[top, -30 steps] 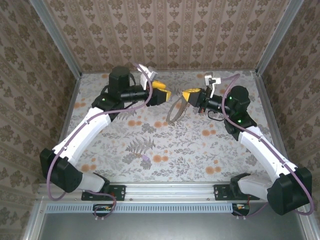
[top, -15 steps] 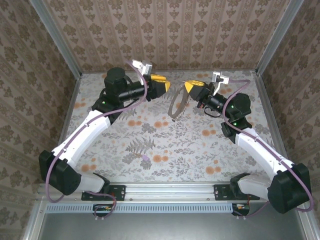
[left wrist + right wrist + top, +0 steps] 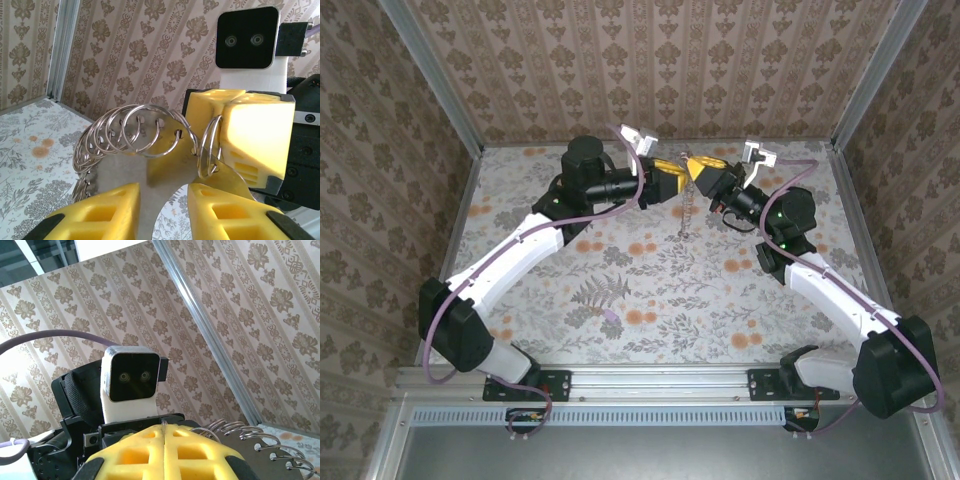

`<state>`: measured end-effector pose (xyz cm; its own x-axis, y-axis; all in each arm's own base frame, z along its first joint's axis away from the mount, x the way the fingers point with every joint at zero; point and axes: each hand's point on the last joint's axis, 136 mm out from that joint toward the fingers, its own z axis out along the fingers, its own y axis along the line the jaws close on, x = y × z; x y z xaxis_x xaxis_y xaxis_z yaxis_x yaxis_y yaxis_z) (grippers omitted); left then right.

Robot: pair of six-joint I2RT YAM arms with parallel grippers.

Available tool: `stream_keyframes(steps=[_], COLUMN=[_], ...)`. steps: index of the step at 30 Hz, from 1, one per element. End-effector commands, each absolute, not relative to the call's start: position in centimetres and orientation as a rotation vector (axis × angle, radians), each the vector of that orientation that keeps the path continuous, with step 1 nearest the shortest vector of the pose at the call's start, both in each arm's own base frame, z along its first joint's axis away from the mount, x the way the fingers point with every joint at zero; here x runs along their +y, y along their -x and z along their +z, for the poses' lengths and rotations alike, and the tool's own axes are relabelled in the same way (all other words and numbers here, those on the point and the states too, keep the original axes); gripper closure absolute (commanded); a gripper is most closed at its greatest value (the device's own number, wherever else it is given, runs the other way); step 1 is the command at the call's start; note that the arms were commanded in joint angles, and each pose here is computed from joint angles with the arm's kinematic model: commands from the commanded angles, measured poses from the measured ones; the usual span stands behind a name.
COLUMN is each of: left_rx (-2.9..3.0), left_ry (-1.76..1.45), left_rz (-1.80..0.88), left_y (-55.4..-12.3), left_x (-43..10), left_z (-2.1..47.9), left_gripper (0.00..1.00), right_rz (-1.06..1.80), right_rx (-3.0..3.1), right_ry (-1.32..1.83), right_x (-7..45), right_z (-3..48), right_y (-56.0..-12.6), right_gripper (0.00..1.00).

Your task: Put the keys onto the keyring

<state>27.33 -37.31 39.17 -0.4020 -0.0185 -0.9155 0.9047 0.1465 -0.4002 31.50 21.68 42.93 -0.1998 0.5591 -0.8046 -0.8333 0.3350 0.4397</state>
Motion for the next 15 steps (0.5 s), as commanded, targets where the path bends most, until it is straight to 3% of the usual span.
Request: stream_keyframes(steps=[1,15], left_rx=[1.501,1.436], left_ry=[-0.902,-0.877], left_rz=[-1.346,-1.306], left_y=[-27.0,-26.2], left_x=[-36.8,-33.2], left_z=[41.5,43.7], left_gripper=[0.67,0.67], right_rz=[1.300,1.316], right_rx=[1.138,1.152], right_ry=[0.295,0.293], right_x=[21.3,21.4], right_z=[44.6,44.2], right_y=[-30.7,-30.6], right_gripper=[1.00,1.00])
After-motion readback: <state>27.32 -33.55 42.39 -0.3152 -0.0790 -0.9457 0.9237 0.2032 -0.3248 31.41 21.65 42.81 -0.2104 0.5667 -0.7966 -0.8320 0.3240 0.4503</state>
